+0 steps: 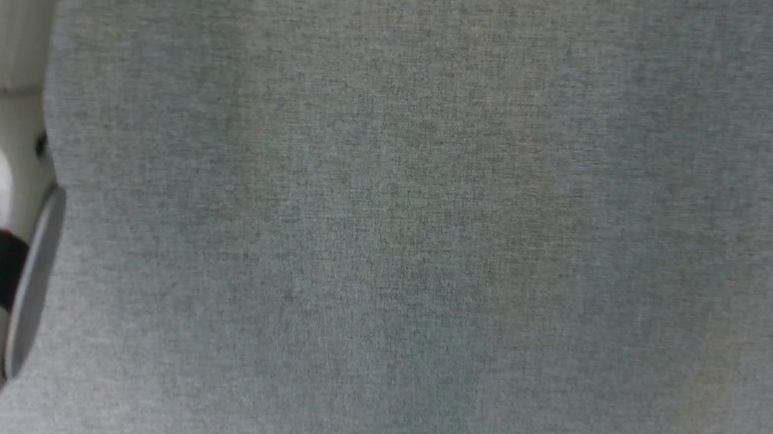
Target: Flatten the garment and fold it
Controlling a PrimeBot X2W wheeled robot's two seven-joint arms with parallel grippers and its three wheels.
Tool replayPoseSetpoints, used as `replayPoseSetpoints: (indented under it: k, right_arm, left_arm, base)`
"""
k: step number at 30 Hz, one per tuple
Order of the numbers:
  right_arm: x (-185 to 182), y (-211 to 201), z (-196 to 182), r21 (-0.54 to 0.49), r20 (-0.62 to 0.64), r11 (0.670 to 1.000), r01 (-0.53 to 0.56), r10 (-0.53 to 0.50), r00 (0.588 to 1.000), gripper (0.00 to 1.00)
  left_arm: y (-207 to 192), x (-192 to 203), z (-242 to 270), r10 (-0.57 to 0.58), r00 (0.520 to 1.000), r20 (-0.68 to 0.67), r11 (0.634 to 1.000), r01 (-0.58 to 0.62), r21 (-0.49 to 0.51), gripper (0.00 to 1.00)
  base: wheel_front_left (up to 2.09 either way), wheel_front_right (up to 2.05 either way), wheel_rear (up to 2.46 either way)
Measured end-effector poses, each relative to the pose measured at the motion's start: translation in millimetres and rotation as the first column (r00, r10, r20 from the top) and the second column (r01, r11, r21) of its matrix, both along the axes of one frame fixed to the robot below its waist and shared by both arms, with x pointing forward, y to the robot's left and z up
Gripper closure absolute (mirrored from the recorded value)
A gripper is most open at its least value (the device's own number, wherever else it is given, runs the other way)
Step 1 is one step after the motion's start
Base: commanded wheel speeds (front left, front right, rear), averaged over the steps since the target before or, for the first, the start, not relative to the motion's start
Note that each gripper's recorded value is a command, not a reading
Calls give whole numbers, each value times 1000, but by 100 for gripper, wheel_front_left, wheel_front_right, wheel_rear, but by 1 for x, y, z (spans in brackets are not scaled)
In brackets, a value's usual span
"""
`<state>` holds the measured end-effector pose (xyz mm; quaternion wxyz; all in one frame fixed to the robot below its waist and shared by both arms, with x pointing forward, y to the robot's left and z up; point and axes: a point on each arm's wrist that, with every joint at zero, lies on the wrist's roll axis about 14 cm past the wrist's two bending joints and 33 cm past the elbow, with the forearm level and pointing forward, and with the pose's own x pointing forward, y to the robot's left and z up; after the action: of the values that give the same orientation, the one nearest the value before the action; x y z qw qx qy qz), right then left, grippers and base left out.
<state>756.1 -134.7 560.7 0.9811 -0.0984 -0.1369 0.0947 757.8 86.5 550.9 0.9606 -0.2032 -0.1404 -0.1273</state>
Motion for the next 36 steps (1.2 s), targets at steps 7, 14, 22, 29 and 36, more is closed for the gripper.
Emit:
replayPoseSetpoints:
  k: [7, 14, 22, 29, 36]
  right_arm:
    - [-31, 8, -25, 51, -93, 998, -34, 39, 995, 100]
    - [-77, 1, -40, 142, -159, 989, -26, 49, 986, 100]
    - [-152, 2, -69, 209, -273, 978, -21, 79, 959, 100]
    - [-217, -10, -65, 284, -293, 958, 24, 62, 954, 100]
    - [-272, -33, -45, 324, -277, 942, 92, 2, 961, 100]
  left_arm:
    - [1, -33, -23, -41, 994, -104, 999, 39, -23, 100]
    - [-6, -86, -42, -89, 976, -200, 996, 82, -38, 100]
    - [-28, -171, -75, -174, 925, -338, 984, 179, -18, 100]
    - [-27, -232, -66, -169, 923, -347, 984, 178, -5, 100]
    - [-14, -284, -56, -131, 926, -353, 990, 137, -7, 100]
  base:
    - [0, 0, 0]
    - [0, 0, 0]
    - [0, 0, 0]
    - [0, 0, 0]
    - [0, 0, 0]
